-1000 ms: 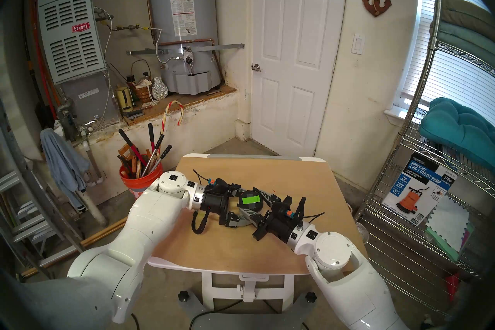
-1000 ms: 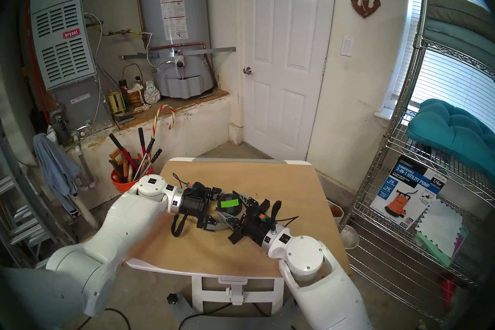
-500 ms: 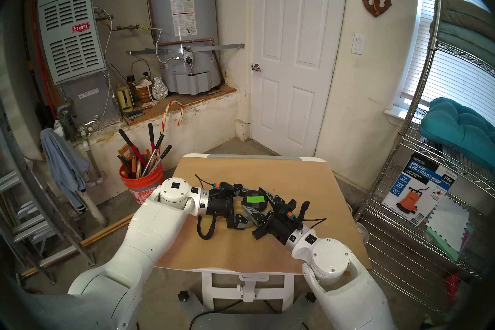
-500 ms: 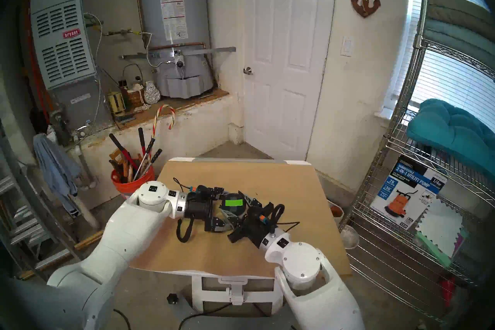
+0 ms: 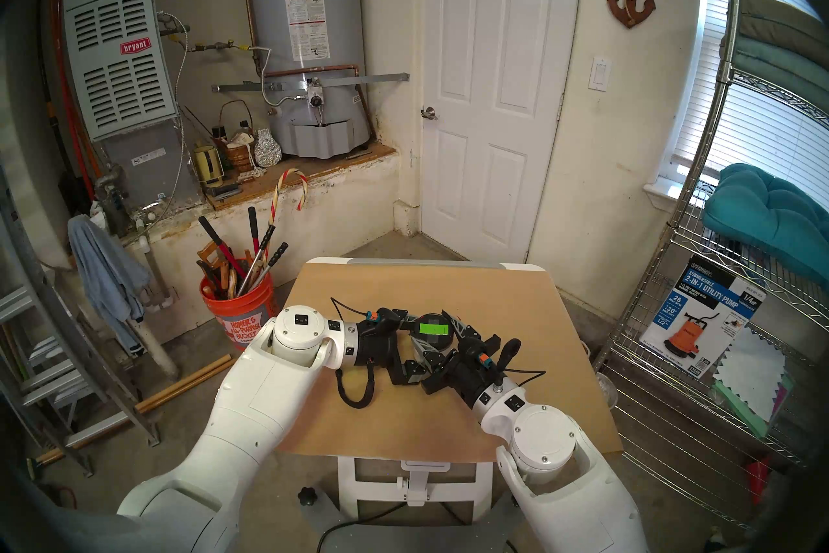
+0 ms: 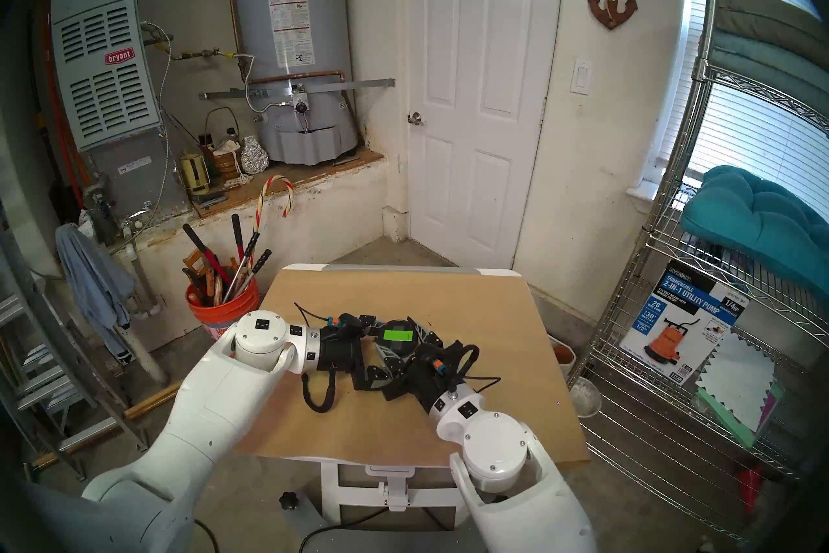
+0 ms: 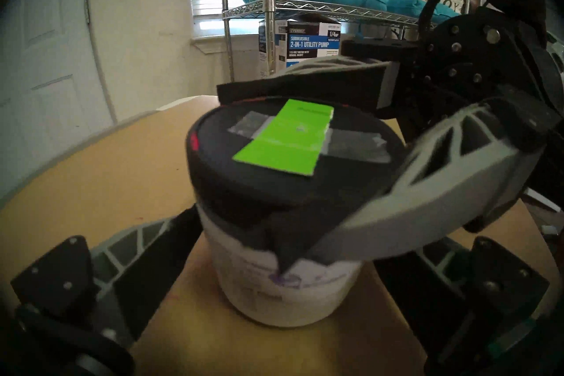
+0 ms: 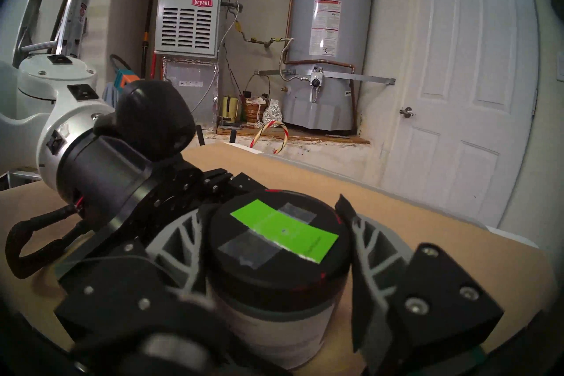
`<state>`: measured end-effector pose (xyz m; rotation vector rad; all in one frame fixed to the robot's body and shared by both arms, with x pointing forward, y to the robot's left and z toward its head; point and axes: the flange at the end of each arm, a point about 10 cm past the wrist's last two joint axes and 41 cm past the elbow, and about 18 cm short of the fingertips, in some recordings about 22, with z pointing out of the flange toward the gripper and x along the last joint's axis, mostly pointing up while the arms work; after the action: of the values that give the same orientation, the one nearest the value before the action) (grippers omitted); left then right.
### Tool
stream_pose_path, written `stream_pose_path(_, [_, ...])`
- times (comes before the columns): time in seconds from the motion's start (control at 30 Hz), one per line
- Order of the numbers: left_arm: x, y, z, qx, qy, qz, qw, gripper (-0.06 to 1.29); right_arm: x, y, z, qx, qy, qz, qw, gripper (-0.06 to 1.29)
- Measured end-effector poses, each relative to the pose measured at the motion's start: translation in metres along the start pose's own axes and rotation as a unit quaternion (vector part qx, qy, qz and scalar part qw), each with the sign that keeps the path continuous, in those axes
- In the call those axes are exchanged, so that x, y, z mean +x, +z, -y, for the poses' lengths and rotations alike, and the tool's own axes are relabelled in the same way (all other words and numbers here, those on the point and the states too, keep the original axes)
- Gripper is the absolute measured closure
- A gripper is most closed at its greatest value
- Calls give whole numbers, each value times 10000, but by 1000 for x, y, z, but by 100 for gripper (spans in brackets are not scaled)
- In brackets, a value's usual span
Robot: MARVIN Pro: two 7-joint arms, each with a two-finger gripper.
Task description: Open paint jar
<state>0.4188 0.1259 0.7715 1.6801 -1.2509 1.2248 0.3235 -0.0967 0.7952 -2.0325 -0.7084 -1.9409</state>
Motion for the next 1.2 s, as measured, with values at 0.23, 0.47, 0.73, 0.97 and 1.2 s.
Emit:
stream_pose_path(0.23, [-3, 5, -4, 354, -47, -297, 9989, -2, 1, 3, 1, -213, 25, 32, 9998, 58])
stream_pose_path(0.47, [-3, 8, -7, 613, -16, -539, 9967, -2, 4, 7, -1, -403, 27, 25, 9992, 58])
stream_pose_path(0.73, [-2, 12, -7, 734, 16, -677, 9950, -2, 6, 10, -2, -495, 30, 39, 9988, 59])
stream_pose_path(0.97, [-1, 16, -4, 726, 41, -719, 9948, -2, 7, 11, -3, -495, 82, 51, 9987, 59])
stream_pose_path(1.2, [0, 19, -2, 572, 47, -732, 9957, 15, 8, 12, -2, -438, 147, 52, 9989, 59])
